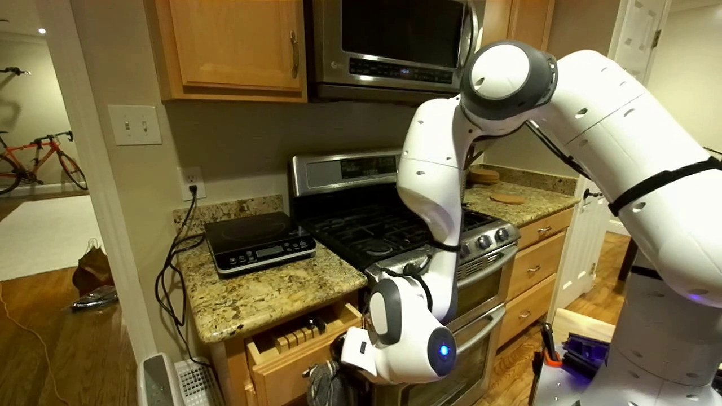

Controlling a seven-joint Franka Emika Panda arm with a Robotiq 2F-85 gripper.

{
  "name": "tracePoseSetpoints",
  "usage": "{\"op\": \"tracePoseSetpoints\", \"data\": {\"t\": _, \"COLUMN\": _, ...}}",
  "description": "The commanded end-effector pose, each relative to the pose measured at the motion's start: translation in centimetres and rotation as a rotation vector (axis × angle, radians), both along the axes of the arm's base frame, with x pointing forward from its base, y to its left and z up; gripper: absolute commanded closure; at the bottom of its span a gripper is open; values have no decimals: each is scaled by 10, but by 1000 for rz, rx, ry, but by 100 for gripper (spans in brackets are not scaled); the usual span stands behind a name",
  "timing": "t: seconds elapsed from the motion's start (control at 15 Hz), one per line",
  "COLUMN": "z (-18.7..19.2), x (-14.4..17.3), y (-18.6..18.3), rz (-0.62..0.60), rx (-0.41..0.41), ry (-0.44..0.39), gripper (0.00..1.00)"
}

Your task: Open the first top drawer

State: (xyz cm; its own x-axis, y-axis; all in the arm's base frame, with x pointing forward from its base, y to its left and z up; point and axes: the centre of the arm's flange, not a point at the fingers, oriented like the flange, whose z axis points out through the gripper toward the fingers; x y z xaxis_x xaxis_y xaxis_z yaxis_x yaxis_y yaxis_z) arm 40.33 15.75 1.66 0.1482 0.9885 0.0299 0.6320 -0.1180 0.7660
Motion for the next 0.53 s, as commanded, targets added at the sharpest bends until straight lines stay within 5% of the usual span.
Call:
{"op": "tracePoseSetpoints", "data": {"t": 0.0, "z": 3, "x": -88, "y": 30, "rz": 69, "rx": 26, "ry": 60, "gripper": 92}}
{"op": "tracePoseSetpoints", "data": {"t": 0.2, "z": 4, "x": -130, "y": 42, "rz": 115, "rx": 32, "ry": 86, "gripper": 92}}
{"op": "tracePoseSetpoints", "data": {"t": 0.27, "z": 5, "x": -139, "y": 44, "rz": 123, "rx": 35, "ry": 93, "gripper": 53}}
{"op": "tracePoseSetpoints", "data": {"t": 0.47, "z": 13, "x": -159, "y": 47, "rz": 184, "rx": 48, "ry": 136, "gripper": 42}}
